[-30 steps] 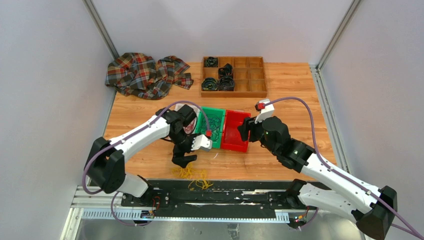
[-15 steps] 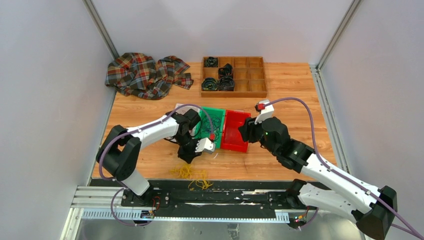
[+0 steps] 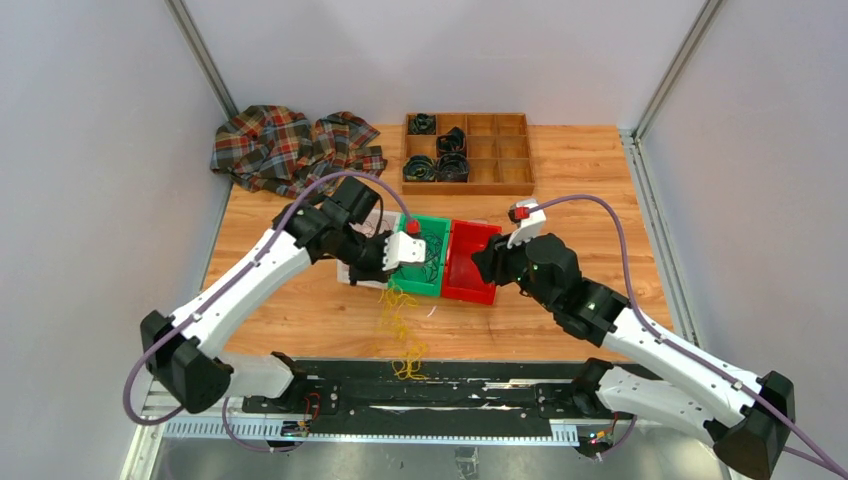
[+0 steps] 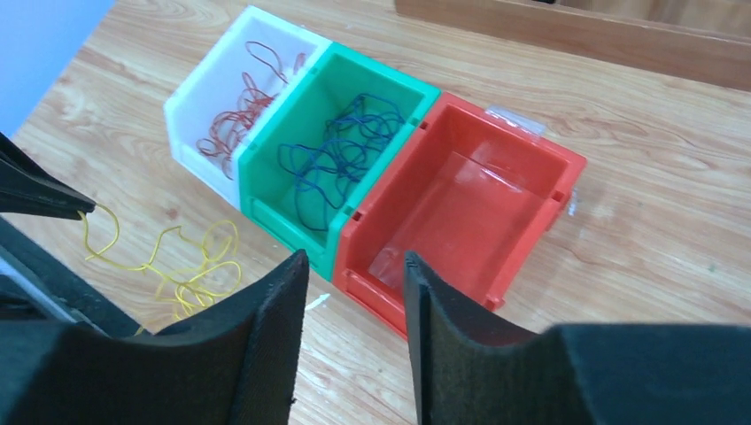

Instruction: Untangle the cables

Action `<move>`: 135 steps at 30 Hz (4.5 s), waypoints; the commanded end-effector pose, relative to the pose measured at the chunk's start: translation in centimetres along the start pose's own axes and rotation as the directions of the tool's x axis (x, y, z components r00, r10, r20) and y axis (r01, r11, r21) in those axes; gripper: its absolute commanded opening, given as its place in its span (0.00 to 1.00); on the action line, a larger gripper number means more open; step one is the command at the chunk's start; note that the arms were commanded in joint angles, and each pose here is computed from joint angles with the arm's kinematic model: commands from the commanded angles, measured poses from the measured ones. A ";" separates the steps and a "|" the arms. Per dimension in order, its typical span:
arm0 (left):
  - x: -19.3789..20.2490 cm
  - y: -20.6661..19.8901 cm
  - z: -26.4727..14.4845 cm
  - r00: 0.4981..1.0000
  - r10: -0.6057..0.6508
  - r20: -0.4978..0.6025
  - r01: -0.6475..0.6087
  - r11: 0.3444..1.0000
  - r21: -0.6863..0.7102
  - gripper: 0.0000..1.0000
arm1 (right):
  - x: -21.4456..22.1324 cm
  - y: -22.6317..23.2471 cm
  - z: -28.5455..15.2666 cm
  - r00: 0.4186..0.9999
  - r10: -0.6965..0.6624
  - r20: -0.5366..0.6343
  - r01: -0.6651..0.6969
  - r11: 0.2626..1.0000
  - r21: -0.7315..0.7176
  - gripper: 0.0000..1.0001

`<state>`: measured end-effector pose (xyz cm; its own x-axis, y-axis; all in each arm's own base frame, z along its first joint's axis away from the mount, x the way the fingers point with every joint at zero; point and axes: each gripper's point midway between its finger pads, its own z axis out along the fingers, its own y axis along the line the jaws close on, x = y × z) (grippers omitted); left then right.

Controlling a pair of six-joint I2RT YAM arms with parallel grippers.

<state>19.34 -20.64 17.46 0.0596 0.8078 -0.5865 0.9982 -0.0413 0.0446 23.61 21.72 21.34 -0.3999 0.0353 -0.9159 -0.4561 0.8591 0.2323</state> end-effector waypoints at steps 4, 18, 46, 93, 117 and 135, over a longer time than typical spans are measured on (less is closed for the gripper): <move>-2.3 -1.1 -4.9 0.990 -0.130 0.057 0.135 0.985 -0.108 0.01 | -3.8 7.3 -1.6 0.989 -0.022 0.144 0.058 0.967 -0.250 0.53; -8.5 -1.6 -13.4 0.958 -0.087 0.274 0.159 0.954 -0.253 0.00 | -4.3 19.0 -1.3 0.965 -0.136 0.223 0.228 0.856 -0.463 0.65; -15.5 -3.6 -27.1 0.858 0.320 0.402 -0.047 0.828 -0.559 0.00 | -0.9 13.5 2.1 0.983 -0.069 0.173 0.114 0.956 -0.269 0.02; -9.7 -2.8 -26.0 0.916 0.376 0.138 -0.194 0.719 -0.667 0.00 | -9.1 13.8 -3.0 0.957 -0.088 0.277 0.177 0.932 -0.316 0.00; -3.5 -6.6 -12.6 0.925 0.081 0.370 0.076 0.917 -0.392 0.86 | -15.5 16.9 -5.1 0.965 0.121 0.231 0.033 0.822 -0.569 0.01; -11.8 -3.2 -13.8 0.660 0.062 0.749 0.274 0.908 -0.316 0.70 | -18.3 25.1 -5.8 0.941 0.286 0.183 -0.032 0.612 -0.791 0.01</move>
<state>15.12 -21.11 32.95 0.0701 0.1880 -0.9797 0.9213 0.3645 0.1358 16.64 38.91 42.12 -0.3606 0.2985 -0.8837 -0.8702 0.2333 0.4339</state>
